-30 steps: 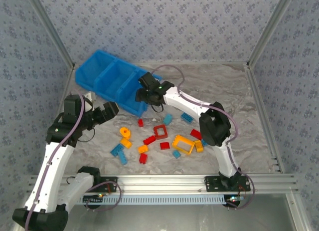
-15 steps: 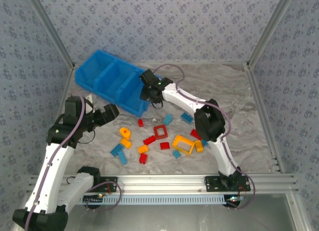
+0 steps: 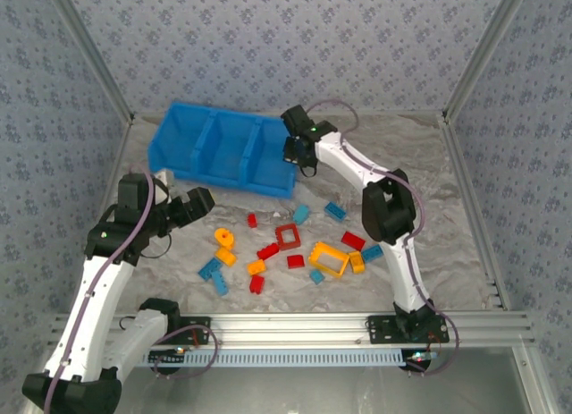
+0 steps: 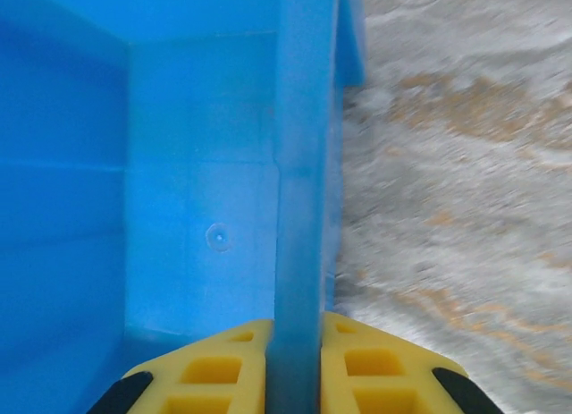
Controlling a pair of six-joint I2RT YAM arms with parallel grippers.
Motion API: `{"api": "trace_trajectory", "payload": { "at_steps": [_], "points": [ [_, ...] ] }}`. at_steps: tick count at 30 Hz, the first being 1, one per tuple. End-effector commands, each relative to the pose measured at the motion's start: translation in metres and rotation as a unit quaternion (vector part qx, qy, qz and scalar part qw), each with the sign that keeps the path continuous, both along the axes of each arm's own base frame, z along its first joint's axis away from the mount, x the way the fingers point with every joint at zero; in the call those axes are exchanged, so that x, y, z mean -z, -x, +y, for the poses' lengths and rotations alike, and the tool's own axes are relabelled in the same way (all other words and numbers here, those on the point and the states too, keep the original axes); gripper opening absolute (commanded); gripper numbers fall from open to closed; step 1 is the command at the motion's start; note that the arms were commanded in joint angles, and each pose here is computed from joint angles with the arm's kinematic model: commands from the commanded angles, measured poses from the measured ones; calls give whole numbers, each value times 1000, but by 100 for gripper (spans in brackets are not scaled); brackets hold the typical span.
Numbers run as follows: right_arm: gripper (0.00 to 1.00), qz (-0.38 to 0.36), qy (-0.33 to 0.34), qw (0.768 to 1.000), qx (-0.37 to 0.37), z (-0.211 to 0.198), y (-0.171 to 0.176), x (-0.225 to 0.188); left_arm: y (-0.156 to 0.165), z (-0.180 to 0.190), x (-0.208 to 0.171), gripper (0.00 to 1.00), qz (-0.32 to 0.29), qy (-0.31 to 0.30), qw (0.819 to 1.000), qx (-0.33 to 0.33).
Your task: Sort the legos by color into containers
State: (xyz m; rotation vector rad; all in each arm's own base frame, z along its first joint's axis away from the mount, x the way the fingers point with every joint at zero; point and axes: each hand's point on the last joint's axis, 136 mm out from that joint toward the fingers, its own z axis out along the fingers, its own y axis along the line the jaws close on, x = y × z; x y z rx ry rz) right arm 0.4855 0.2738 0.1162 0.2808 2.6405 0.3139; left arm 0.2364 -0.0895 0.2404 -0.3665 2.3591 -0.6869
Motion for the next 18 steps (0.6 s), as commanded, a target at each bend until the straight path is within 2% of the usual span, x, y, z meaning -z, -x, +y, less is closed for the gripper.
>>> {"api": "trace_trajectory", "payload": {
  "at_steps": [1, 10, 18],
  "points": [
    [15, 24, 78, 996, -27, -44, -1, 10, -1, -6, 3, 98, 1, 2, 1000, 16],
    [9, 41, 138, 988, -63, -127, -14, 5, -5, -16, 3, 98, 1, 10, 999, 40],
    [9, 55, 144, 983, -99, -181, -5, 15, -7, -44, -6, 98, -8, 27, 995, 94]
  ]
}}
